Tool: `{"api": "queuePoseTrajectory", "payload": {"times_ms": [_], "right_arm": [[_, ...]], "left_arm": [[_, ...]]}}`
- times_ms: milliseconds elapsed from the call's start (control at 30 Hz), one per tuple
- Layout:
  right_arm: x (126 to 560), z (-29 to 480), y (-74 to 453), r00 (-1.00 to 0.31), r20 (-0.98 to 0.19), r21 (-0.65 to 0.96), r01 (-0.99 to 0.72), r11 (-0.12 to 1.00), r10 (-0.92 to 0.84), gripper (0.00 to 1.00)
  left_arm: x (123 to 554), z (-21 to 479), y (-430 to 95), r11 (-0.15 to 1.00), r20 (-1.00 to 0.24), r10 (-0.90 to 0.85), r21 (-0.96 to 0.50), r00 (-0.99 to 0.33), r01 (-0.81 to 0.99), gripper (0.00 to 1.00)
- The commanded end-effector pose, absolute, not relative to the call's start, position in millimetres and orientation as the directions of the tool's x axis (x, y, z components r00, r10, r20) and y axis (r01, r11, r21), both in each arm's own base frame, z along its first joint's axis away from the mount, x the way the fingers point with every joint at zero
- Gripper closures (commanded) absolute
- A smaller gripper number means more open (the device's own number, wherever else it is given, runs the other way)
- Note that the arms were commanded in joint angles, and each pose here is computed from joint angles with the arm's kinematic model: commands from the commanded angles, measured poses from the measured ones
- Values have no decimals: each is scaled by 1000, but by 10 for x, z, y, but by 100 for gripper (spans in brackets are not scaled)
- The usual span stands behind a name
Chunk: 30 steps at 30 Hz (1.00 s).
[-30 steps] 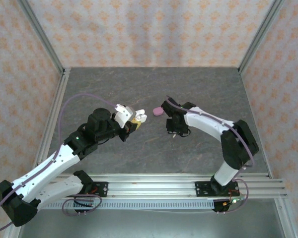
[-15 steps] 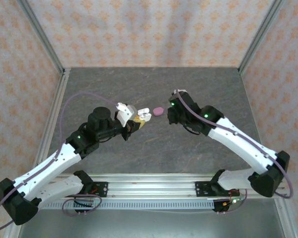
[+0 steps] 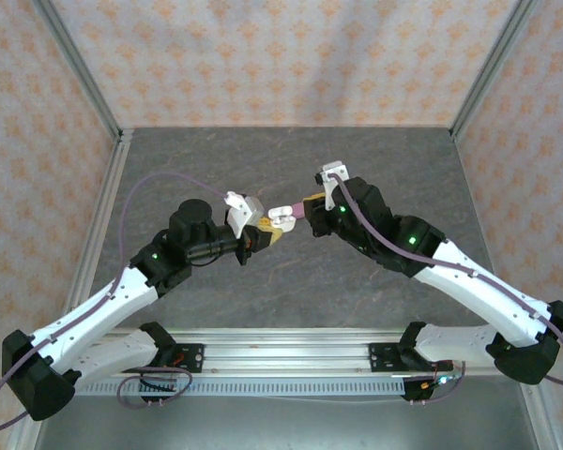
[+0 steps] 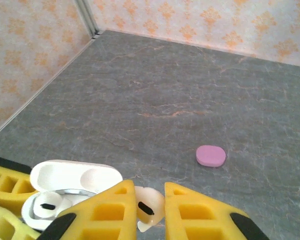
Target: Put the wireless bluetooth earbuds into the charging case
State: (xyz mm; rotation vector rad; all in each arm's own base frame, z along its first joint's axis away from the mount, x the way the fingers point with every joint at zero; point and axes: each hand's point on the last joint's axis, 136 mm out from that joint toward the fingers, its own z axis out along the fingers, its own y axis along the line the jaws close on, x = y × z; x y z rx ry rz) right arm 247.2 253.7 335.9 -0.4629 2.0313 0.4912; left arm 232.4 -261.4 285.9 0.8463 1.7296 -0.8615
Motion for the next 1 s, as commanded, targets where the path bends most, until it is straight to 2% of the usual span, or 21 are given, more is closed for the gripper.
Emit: {"api": "queuePoseTrajectory", "payload": {"times_ms": [0,967], "right_arm": [[2429,3576,2635,-389,-913,138,-572,808,-120,84],[2310,3240,2835,-377,-900,109,-682,724,-220,83]], "left_arm": [[2298,3183,-2683,466,-974,76,-154,-213,871,100],[2348,3308,-2748,453,-974,47,-178,-222,874,100]]}}
